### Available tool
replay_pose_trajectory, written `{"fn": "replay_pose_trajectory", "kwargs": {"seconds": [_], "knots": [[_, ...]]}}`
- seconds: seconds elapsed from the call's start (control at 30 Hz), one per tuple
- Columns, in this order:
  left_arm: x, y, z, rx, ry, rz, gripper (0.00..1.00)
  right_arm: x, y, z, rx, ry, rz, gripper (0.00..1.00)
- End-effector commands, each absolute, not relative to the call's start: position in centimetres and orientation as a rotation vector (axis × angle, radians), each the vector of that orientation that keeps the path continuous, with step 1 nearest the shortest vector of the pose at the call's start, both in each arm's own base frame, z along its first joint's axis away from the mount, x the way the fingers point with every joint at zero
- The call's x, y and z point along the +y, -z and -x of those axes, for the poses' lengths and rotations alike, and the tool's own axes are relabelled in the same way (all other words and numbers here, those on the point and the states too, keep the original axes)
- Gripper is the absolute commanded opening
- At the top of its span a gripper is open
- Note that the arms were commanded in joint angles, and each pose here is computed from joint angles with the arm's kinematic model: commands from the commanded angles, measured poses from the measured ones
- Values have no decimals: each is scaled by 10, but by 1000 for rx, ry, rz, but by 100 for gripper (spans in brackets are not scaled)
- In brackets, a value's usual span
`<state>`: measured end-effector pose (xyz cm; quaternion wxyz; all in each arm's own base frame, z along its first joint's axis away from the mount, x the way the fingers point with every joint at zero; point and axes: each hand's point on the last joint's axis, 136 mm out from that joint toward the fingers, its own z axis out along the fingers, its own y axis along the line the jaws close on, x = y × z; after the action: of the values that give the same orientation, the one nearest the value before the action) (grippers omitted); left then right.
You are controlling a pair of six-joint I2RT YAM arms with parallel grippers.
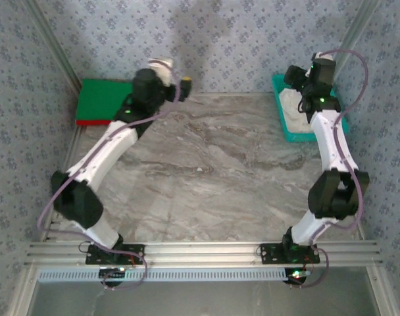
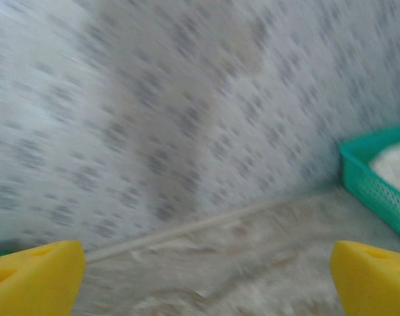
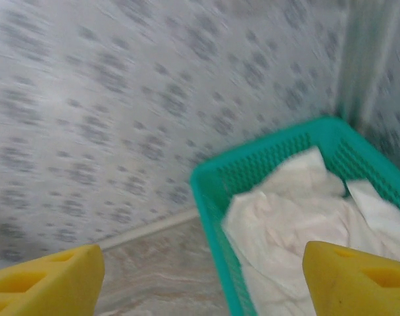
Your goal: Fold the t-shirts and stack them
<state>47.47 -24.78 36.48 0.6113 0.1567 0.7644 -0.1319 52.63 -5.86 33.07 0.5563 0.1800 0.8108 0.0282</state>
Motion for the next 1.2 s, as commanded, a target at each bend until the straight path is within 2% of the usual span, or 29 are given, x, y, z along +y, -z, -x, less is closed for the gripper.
{"fn": "replay_pose_trajectory", "kwargs": {"seconds": [0.0, 0.13, 0.27, 0.43, 0.6, 0.67, 0.77, 0.93, 1.0, 1.17], "knots": [[-310, -291, -457, 1915, 341, -639, 96, -95, -232, -517, 2170, -25, -681, 80], [-370, -264, -446, 1923, 503, -747, 96, -120, -200, -536, 2202, -13, -777, 80], [-401, -239, -433, 1945, 564, -798, 95, -132, -178, -555, 2223, -33, -809, 81], [-402, -217, -426, 1972, 561, -813, 95, -131, -157, -588, 2230, -67, -785, 82], [-385, -216, -426, 1978, 504, -791, 95, -135, -120, -610, 2246, -59, -837, 81], [-377, -221, -424, 1970, 492, -773, 95, -136, -113, -619, 2235, -62, -840, 76], [-364, -237, -422, 1936, 469, -734, 95, -139, -112, -629, 2201, -84, -844, 57], [-330, -270, -426, 1878, 433, -587, 93, -136, -142, -632, 2140, -97, -809, 15], [-312, -283, -431, 1844, 444, -499, 93, -130, -167, -628, 2098, -89, -773, 8], [-280, -298, -438, 1809, 447, -382, 92, -109, -248, -605, 1953, -59, -682, 0]]}}
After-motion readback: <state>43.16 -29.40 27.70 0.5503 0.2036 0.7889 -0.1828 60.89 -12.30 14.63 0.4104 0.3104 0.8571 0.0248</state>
